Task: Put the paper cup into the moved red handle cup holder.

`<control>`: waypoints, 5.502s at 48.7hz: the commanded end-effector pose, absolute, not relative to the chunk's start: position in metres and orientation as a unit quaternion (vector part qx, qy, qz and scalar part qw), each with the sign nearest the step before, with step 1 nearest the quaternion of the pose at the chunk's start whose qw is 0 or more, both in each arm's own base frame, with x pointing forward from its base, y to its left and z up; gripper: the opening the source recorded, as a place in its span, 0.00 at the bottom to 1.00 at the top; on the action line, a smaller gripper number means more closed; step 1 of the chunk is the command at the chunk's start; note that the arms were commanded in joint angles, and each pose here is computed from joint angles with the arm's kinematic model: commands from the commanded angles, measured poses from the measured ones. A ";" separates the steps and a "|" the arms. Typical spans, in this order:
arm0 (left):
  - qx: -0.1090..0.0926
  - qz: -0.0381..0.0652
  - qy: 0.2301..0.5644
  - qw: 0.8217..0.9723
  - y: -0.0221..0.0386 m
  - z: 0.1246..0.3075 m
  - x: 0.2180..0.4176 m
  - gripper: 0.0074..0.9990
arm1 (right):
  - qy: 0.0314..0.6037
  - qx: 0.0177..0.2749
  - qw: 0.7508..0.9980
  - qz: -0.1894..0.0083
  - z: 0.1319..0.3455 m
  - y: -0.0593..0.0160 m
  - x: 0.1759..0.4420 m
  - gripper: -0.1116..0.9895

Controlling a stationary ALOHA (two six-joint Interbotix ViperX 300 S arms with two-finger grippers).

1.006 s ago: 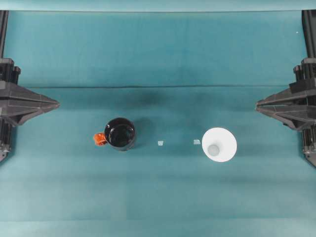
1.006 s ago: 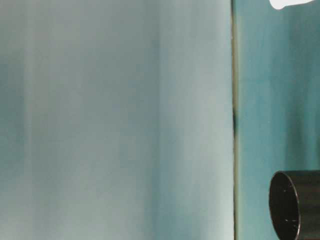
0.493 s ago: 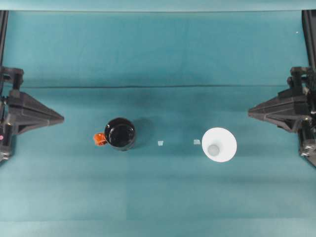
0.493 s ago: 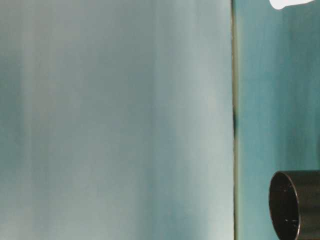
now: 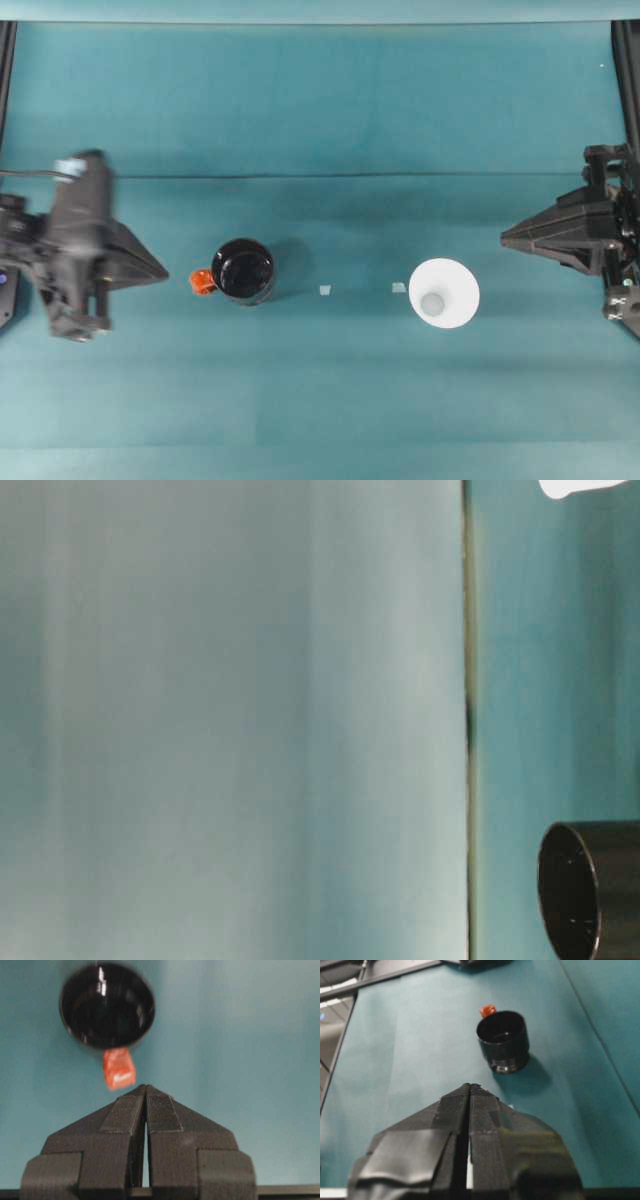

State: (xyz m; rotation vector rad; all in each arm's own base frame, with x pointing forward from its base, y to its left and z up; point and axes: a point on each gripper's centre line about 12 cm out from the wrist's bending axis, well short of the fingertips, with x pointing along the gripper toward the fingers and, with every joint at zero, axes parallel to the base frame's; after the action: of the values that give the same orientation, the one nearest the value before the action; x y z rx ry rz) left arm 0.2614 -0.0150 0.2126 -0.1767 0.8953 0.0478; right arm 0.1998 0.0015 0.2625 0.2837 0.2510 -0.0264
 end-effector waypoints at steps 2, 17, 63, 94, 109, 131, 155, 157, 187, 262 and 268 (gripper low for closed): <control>-0.078 0.024 0.453 0.888 -0.0162 0.216 0.276 0.02 | 0.117 0.147 0.982 -0.014 0.270 0.0009 0.203 0.01; -0.075 0.027 0.477 0.875 -0.0166 0.208 0.284 0.02 | 0.117 0.148 0.982 -0.016 0.270 0.0003 0.203 0.01; -0.069 0.041 0.527 0.846 -0.0088 0.167 0.299 0.98 | 0.122 0.149 0.981 -0.017 0.269 0.0001 0.203 0.01; -0.072 0.060 0.535 0.840 0.0112 0.143 0.311 0.98 | 0.126 0.149 0.981 -0.017 0.268 0.0002 0.202 0.01; -0.072 0.058 0.522 0.848 0.0112 0.139 0.313 0.98 | 0.126 0.149 0.981 -0.018 0.267 -0.0001 0.202 0.01; -0.073 0.058 0.525 0.846 0.0111 0.124 0.315 0.96 | 0.126 0.157 0.979 -0.018 0.267 0.0002 0.202 0.01; -0.031 0.017 0.521 0.853 -0.0064 0.125 0.317 0.25 | 0.128 0.163 0.978 -0.020 0.265 0.0002 0.202 0.01; -0.026 0.013 0.521 0.853 -0.0078 0.125 0.317 0.25 | 0.128 0.163 0.978 -0.020 0.265 -0.0001 0.202 0.01; -0.021 0.011 0.473 0.881 -0.0060 0.203 0.337 0.25 | 0.126 0.163 0.978 -0.027 0.266 -0.0029 0.201 0.01; 0.018 -0.002 0.512 0.859 0.0066 0.129 0.404 0.25 | 0.134 0.166 0.976 -0.038 0.258 -0.0069 0.200 0.01; 0.015 0.001 0.514 0.858 0.0072 0.127 0.402 0.25 | 0.136 0.166 0.976 -0.038 0.258 -0.0069 0.200 0.01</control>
State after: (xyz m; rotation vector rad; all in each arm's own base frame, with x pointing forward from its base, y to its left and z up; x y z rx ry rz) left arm 0.4006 0.0071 0.1240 0.0318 1.0924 -0.0003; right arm 0.1983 -0.0065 0.2556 0.3229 0.2794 -0.0750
